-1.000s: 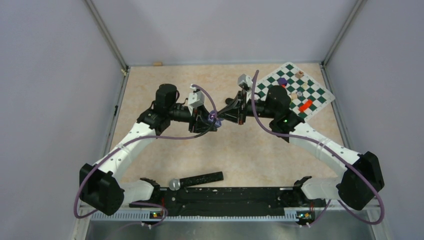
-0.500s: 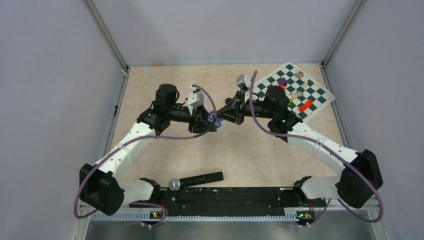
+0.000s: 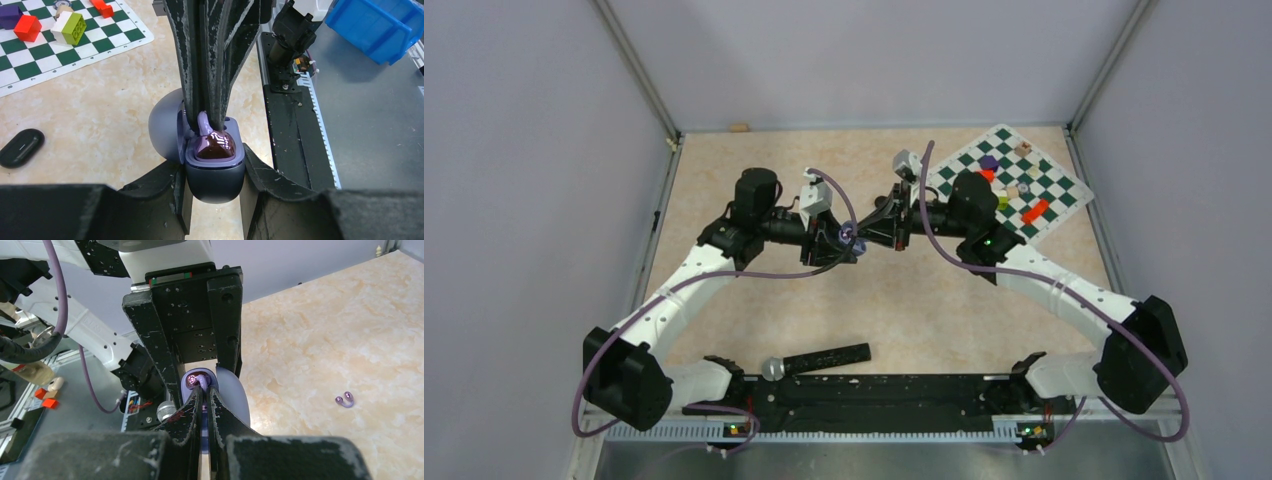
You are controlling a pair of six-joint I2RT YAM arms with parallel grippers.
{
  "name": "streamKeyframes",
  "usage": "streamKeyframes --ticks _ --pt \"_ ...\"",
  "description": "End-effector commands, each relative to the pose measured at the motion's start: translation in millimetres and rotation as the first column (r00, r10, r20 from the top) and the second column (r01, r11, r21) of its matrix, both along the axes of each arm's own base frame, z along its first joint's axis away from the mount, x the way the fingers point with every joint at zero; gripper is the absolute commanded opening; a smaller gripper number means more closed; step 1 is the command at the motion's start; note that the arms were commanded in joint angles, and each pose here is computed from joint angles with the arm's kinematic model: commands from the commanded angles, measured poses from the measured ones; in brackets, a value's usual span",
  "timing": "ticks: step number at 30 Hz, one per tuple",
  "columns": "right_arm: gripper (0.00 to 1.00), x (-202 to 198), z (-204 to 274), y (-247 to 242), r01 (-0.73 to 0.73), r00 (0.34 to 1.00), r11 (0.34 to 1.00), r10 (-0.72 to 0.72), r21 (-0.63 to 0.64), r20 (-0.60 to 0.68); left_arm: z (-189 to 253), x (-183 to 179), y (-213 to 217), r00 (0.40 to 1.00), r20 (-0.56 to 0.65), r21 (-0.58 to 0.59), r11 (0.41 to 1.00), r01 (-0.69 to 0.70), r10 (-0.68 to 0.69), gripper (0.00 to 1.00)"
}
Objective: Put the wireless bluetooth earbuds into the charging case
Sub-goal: Place the earbud in the charging case.
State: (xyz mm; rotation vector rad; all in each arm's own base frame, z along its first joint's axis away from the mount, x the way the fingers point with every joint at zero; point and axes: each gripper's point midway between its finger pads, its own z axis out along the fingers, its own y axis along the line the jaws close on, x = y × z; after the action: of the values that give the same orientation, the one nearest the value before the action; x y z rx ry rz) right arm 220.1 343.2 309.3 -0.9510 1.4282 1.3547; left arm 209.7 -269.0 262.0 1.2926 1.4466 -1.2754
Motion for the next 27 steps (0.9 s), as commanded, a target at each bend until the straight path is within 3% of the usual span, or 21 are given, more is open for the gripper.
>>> streamKeyframes --ticks 1,9,13,25,27 --pt "0.0 -12 -2 11 -0.06 0.998 0.998 0.061 -0.009 0.02 22 -3 -4 0.995 0.094 -0.055 0.997 0.049 -0.044 0.05" --pt "0.02 -18 -1 11 -0.094 0.995 0.995 0.095 -0.028 0.042 23 -4 -3 0.994 0.097 -0.056 0.997 0.05 -0.045 0.05" --pt "0.16 -25 11 8 -0.12 0.99 0.992 0.122 -0.029 0.069 23 -4 -3 0.994 0.101 -0.056 0.997 0.049 -0.043 0.05" --pt "0.36 -25 51 -22 -0.105 0.986 0.994 0.1 0.031 0.13 25 -4 -3 0.994 0.105 -0.058 0.997 0.047 -0.041 0.05" --pt "0.51 -25 58 -29 -0.108 0.985 0.993 0.1 0.047 0.141 25 -3 -3 0.993 0.11 -0.057 0.997 0.044 -0.037 0.05"
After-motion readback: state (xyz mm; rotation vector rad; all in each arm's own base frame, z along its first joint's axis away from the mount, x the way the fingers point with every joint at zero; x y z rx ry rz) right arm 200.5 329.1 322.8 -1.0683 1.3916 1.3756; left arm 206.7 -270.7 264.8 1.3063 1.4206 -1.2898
